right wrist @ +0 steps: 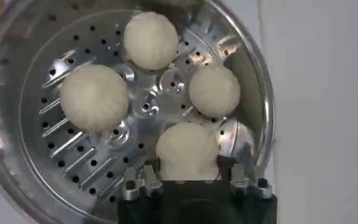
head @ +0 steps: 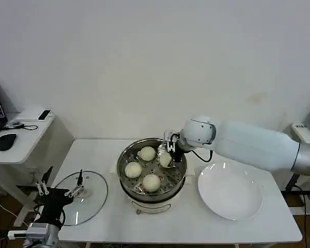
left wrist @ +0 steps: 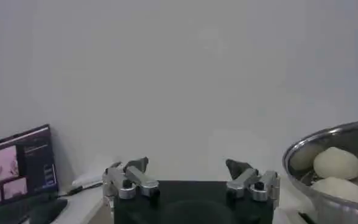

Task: Take steamed baozi put them in steamer then cover it.

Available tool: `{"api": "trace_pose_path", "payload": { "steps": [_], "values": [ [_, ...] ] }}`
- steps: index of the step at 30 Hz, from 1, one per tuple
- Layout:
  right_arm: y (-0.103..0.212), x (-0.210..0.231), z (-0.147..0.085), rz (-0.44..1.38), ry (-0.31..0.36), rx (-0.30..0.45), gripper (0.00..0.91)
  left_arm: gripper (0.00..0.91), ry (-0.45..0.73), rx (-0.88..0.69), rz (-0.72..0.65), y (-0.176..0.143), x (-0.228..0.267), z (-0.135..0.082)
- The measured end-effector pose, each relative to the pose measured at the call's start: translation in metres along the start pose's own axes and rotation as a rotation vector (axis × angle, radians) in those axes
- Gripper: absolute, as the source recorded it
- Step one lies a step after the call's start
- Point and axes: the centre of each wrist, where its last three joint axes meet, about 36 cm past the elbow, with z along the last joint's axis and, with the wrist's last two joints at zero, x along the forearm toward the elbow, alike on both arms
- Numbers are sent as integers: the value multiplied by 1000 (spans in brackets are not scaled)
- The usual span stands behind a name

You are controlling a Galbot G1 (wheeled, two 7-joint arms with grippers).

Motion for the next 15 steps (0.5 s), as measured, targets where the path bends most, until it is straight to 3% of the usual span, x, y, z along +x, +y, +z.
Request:
{"api": "trace_pose_path", "payload": {
  "steps": [2, 3, 4, 15],
  "values": [
    [1, -3, 0, 2, 4, 2, 645, 907, 0, 0, 0, 0, 0, 0],
    [1, -4, 0, 3, 6, 3, 806, 907, 0, 1, 0, 0, 0, 0],
    [2, -5, 0, 3, 6, 3, 907, 907, 1, 1, -1, 0, 0, 0],
    [2, 7, -2, 34, -23, -5, 907, 907, 0, 1, -4, 0, 1, 0]
  ]
}}
